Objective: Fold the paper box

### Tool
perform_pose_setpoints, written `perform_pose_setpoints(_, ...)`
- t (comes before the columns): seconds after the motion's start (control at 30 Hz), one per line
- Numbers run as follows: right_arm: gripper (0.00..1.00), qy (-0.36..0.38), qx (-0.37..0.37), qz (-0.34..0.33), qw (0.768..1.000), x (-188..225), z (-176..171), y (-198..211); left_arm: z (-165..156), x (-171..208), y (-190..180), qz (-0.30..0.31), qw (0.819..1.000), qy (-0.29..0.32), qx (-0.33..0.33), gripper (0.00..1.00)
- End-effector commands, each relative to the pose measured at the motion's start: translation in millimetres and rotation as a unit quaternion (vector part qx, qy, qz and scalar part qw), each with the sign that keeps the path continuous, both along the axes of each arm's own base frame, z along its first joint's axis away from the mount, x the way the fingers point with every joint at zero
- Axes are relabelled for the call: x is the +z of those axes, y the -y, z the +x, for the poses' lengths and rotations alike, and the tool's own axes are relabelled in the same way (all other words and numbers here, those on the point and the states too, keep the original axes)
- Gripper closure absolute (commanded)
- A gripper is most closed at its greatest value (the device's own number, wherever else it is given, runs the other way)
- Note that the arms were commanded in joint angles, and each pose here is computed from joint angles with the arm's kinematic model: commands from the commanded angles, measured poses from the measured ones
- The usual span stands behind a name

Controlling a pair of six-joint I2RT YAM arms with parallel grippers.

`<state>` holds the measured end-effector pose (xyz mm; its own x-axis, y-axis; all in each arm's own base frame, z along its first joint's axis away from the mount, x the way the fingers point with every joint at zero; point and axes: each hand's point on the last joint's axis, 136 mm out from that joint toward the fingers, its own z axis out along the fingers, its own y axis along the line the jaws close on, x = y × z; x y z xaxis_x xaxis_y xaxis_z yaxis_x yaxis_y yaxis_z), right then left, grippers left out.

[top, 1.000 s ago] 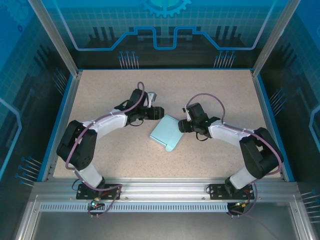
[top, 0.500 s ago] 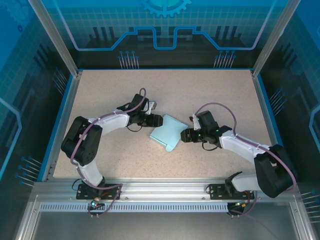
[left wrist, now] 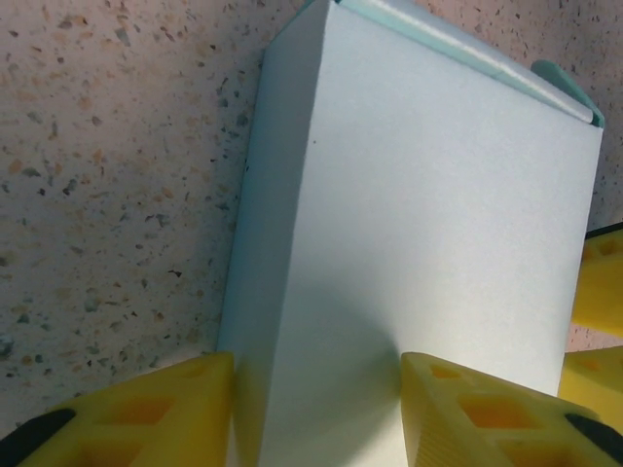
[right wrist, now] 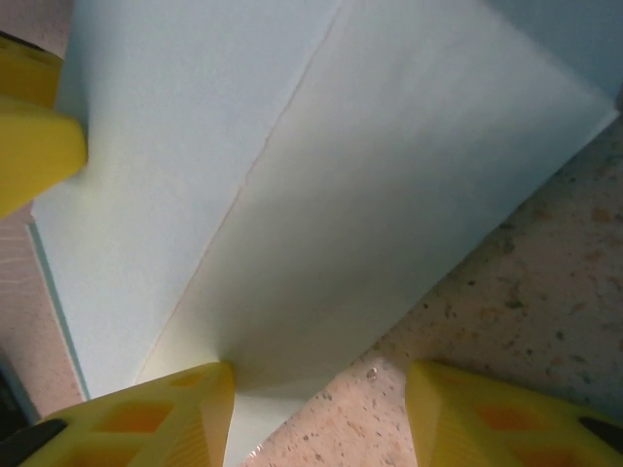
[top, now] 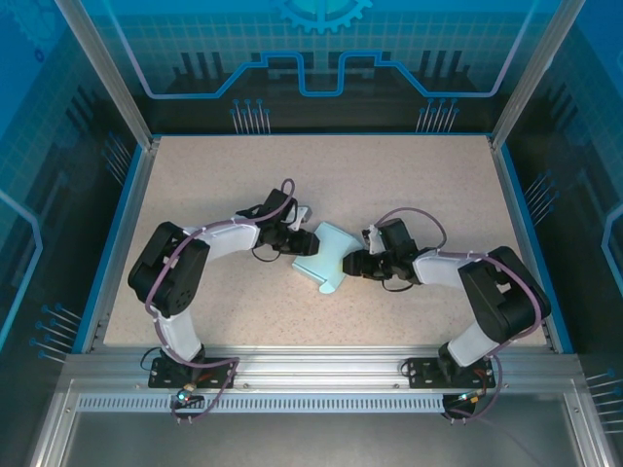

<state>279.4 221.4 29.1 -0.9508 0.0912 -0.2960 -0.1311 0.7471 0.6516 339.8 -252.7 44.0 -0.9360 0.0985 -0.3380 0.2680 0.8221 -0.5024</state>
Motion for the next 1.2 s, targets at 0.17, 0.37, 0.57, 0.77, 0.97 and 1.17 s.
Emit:
perform_pose_setpoints(0.17, 0.51, 0.043, -0.004, 0.090, 0.995, 23.4, 21.6, -18.6, -27.0, -17.7, 4.8, -0.025, 0.998, -0.060, 0.000, 0.55)
perform_pose_setpoints(0.37, 0.48, 0.049, -0.024, 0.125, 0.991, 28.2, 26.9, -11.3, -26.8, -19.4, 3.5, -0.023, 0.998, -0.060, 0.004, 0.55)
perform_pose_setpoints(0.57, 0.44, 0.058, -0.036, 0.131, 0.989, 30.8, 25.2, -6.9, -25.7, -18.5, 2.0, -0.020, 0.998, -0.056, 0.009, 0.55)
perform_pose_setpoints(0.77, 0.52, 0.052, -0.042, 0.155, 0.986, 29.9, 29.7, -13.2, -26.3, -18.5, 5.2, -0.034, 0.997, -0.062, 0.016, 0.58)
perform_pose_setpoints(0.97, 0.58, 0.055, -0.045, 0.174, 0.982, 38.7, 33.4, -18.6, -29.6, -16.2, 16.9, -0.071, 0.994, -0.077, 0.011, 0.58)
perform_pose_setpoints(1.17, 0.65, 0.075, -0.053, 0.178, 0.980, 58.7, 33.0, -14.1, -29.5, -15.3, 27.4, -0.083, 0.993, -0.082, 0.003, 0.57)
